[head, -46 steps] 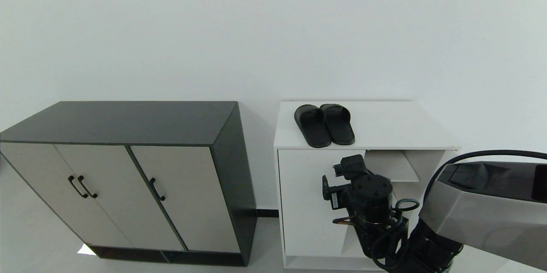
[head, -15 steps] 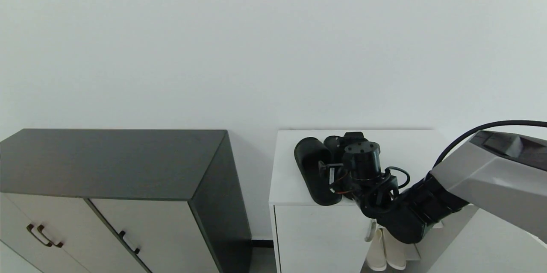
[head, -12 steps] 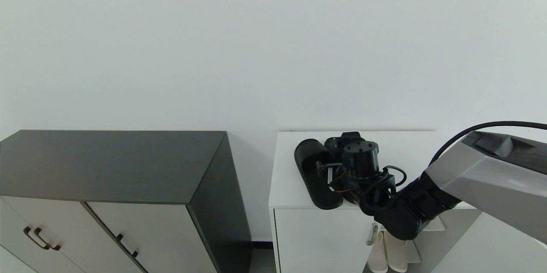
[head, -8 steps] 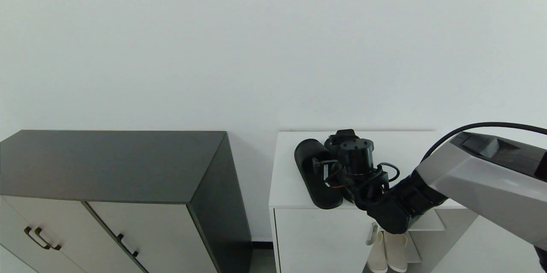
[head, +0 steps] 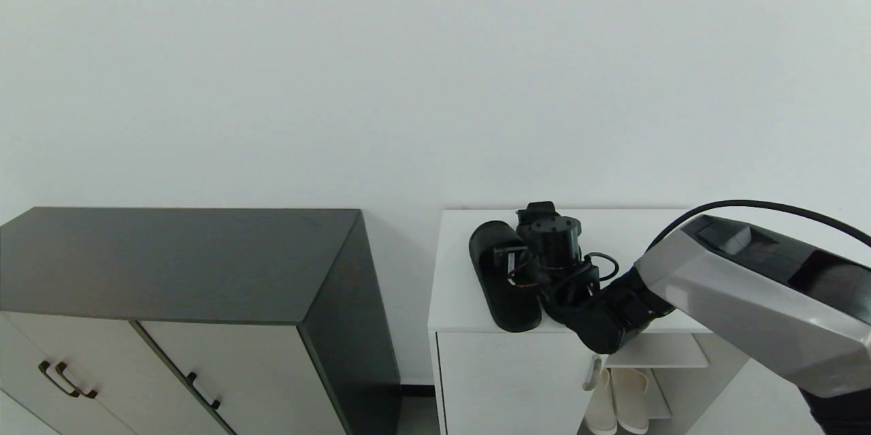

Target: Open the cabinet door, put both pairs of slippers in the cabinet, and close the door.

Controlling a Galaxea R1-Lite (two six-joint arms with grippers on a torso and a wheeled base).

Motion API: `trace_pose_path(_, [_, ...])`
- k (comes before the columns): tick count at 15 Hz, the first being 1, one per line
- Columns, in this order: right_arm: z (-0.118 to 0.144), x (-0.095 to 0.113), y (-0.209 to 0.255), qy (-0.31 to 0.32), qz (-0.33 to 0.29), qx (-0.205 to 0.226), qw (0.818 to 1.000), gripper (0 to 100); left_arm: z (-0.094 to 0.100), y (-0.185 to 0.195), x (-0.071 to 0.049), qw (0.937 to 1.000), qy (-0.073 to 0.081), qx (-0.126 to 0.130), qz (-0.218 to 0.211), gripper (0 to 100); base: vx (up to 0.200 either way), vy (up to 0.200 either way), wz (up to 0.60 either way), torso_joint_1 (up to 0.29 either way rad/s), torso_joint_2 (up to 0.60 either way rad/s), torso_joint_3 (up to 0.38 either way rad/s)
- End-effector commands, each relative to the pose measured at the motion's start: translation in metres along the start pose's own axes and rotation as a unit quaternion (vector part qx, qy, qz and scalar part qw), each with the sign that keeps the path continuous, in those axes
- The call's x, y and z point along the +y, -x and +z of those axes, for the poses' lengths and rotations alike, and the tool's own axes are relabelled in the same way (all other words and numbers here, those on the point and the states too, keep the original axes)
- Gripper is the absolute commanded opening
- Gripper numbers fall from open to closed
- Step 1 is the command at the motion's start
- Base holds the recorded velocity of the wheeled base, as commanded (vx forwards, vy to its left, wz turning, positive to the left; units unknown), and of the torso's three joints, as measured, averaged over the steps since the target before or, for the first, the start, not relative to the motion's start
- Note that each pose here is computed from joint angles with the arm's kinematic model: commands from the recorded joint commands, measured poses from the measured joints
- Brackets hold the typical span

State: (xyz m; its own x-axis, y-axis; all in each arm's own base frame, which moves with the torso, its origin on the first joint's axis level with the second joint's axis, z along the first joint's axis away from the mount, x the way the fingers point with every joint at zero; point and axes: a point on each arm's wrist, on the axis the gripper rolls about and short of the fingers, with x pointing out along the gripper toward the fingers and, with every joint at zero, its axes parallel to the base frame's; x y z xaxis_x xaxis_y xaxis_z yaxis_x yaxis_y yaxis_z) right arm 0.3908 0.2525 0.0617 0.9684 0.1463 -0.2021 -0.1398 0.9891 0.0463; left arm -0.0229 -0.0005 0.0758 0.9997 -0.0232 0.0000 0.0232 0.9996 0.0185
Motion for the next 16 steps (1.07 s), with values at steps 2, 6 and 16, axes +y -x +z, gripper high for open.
trace_pose_path(2, [-0.007,-0.001,-0.007,0.001,-0.004,0.004,1.000,0,0.000,0.000,0.000,1.0000,0.000,0.001,0.000,0,0.000,0.000,0.00,0.000,0.00,0.000])
trace_pose_path(6, [-0.005,-0.001,-0.006,0.002,-0.003,0.002,1.000,0,0.000,0.000,0.000,1.0000,0.000,0.001,0.000,0,0.000,0.000,0.00,0.000,0.00,0.000])
trace_pose_path(16, [0.018,-0.021,0.093,0.012,0.006,0.017,1.000,0,0.000,0.000,0.000,1.0000,0.000,0.001,0.000,0,0.000,0.000,0.00,0.000,0.00,0.000])
